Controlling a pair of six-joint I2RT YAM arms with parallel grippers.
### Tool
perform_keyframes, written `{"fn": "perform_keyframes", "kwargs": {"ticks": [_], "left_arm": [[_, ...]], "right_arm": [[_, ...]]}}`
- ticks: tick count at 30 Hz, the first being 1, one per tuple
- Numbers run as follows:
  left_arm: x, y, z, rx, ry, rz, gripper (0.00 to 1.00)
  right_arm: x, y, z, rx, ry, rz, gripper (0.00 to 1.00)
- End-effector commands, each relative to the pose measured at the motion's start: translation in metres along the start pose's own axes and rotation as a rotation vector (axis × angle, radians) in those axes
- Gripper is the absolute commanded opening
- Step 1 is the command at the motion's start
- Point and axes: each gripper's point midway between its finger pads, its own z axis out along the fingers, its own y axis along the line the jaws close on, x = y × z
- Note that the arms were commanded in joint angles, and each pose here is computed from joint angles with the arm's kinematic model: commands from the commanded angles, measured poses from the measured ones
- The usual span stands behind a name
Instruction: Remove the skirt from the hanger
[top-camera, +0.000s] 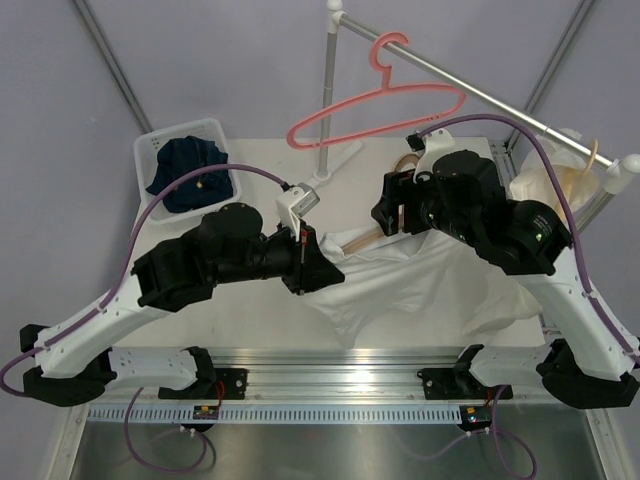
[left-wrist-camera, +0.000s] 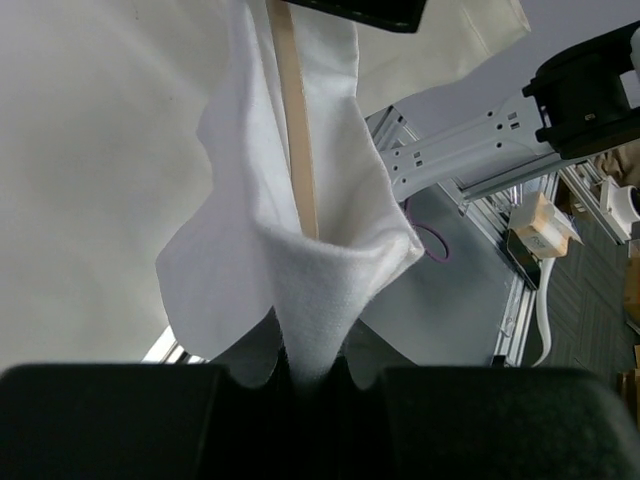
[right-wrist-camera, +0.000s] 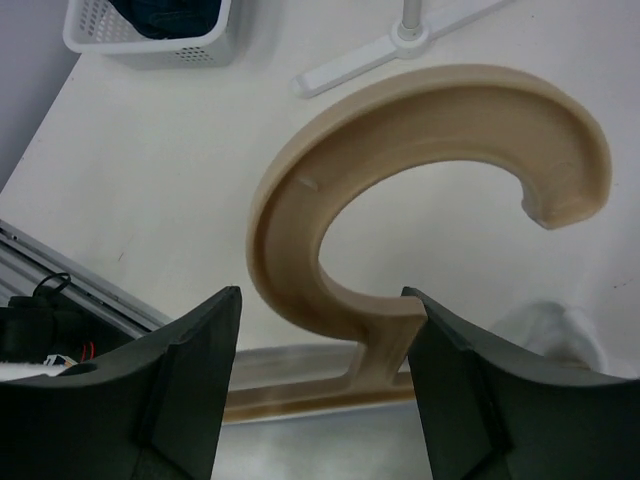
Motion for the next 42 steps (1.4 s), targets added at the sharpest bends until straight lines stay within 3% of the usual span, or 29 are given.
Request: {"fn": "perform_keyframes", "kwargs": {"ticks": [1,2,8,9,10,11,12,15,22,32,35,42], "left_arm": [[-0.031,-0.039,-0.019,0.179,-0.129,0.019,0.00],[-0.029,-0.039,-0.019,0.184,-0.125,0.015,0.00],[-0.031,-0.054,-0.023,0.272,-0.151,-0.001,0.00],[-0.031,-0.055,-0.022,0.280,-0.144,-0.001,0.01],[-0.027,-0.052,-0.020,0.262,-0.123,-0.006,0.10],[-0.025,-0.048,-0.018,0.244,-0.112,-0.005,0.28],[-0.023,-0.045,-0.016,0.227,-0.099,-0.006,0.58],[-0.011,-0.042,-0.016,0.234,-0.067,0.015,0.72],[0.001,-0.033,-0.021,0.219,-0.046,0.052,0.83],[0.008,-0.028,-0.018,0.210,-0.033,0.054,0.78],[-0.002,-0.029,-0.027,0.200,-0.080,0.066,0.77],[-0.031,-0.020,-0.052,0.052,-0.107,0.180,0.94]], "right_arm": [[-0.018,-0.002,-0.005,-0.016,-0.102,0.011,0.70],[-0.018,0.000,-0.006,-0.026,-0.107,0.015,0.66],[-0.010,-0.003,-0.010,-0.034,-0.120,0.049,0.00],[-0.011,-0.004,-0.018,-0.042,-0.141,0.060,0.00],[-0.010,-0.005,-0.020,-0.039,-0.145,0.066,0.00],[-0.011,-0.009,-0.023,-0.023,-0.152,0.079,0.00],[-0.017,-0.010,-0.032,-0.020,-0.174,0.091,0.00],[-0.018,-0.020,-0.042,0.034,-0.157,0.105,0.00],[-0.033,-0.028,-0.069,0.082,-0.141,0.134,0.00],[-0.037,-0.028,-0.079,0.084,-0.132,0.178,0.00],[-0.034,-0.028,-0.076,0.087,-0.125,0.176,0.00],[-0.015,-0.022,-0.062,0.054,-0.066,0.155,0.00]]}}
